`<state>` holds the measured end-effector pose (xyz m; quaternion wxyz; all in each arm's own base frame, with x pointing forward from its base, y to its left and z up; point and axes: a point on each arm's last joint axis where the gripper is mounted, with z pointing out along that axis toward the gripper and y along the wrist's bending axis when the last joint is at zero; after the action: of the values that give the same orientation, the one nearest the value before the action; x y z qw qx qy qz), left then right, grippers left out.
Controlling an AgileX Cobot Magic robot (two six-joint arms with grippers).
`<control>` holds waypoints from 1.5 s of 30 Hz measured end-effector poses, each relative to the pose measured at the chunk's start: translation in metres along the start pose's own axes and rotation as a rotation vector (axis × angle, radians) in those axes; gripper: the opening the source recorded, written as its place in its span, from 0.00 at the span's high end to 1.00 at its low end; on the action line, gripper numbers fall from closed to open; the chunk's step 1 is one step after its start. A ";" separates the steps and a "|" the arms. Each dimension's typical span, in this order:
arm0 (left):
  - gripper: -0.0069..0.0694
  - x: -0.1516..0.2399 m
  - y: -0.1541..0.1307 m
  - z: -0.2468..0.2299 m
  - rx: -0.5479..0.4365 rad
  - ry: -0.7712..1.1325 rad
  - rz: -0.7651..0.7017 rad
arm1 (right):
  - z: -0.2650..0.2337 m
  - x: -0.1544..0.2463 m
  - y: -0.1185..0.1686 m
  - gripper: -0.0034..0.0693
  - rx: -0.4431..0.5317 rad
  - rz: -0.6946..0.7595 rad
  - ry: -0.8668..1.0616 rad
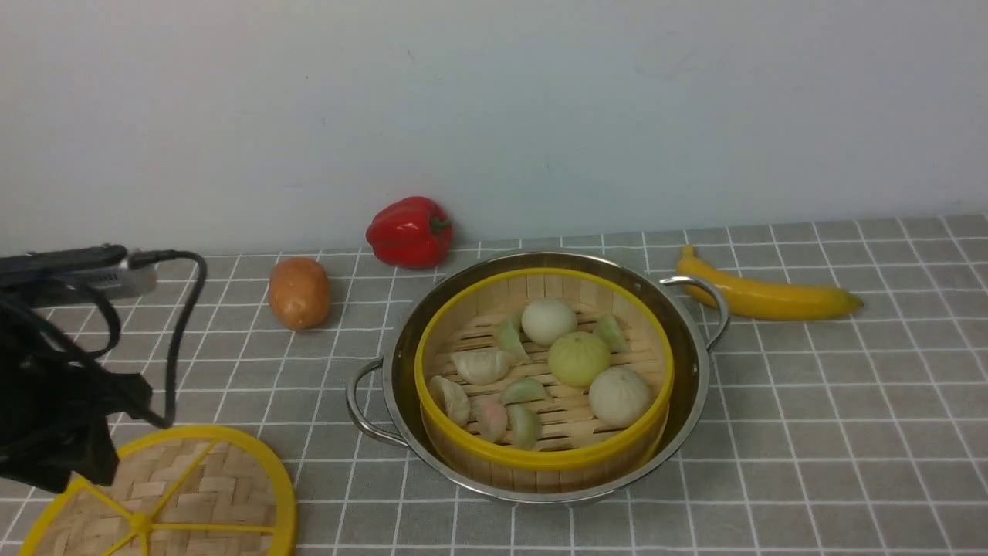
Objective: Place the steamer in the pot on the grey tablecloth, and put the lid on the steamer.
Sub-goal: 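Grasp the bamboo steamer lid lying on the table by its centre knob, then place the yellow bamboo steamer lid onto the steamer in the pot with the left gripper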
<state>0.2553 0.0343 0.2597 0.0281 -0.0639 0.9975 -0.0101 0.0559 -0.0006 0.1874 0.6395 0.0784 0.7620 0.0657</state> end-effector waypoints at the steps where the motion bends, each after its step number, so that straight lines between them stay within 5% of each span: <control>1: 0.59 -0.004 -0.001 0.006 0.009 0.021 0.003 | 0.000 0.000 0.000 0.62 0.000 0.000 0.000; 21: 0.59 -0.038 0.004 0.093 -0.006 0.210 0.046 | 0.000 0.000 0.000 0.62 0.000 0.000 0.000; 27: 0.75 -0.037 0.007 0.096 -0.038 0.232 0.016 | 0.000 0.000 0.000 0.62 0.000 0.000 0.000; 31: 0.76 -0.034 0.010 0.095 -0.071 0.270 0.014 | 0.000 0.000 0.000 0.62 0.000 0.000 0.000; 39: 0.76 -0.061 0.009 0.040 -0.085 0.117 0.143 | 0.000 0.000 0.000 0.62 0.000 0.000 0.000; 45: 0.76 -0.102 -0.029 -0.045 -0.126 -0.208 0.388 | 0.000 0.000 0.000 0.62 0.000 0.000 0.000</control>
<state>0.3575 0.0198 0.3107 0.1283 0.1266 0.9815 0.0645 0.0559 -0.0006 0.1874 0.6395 0.0784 0.7620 0.0657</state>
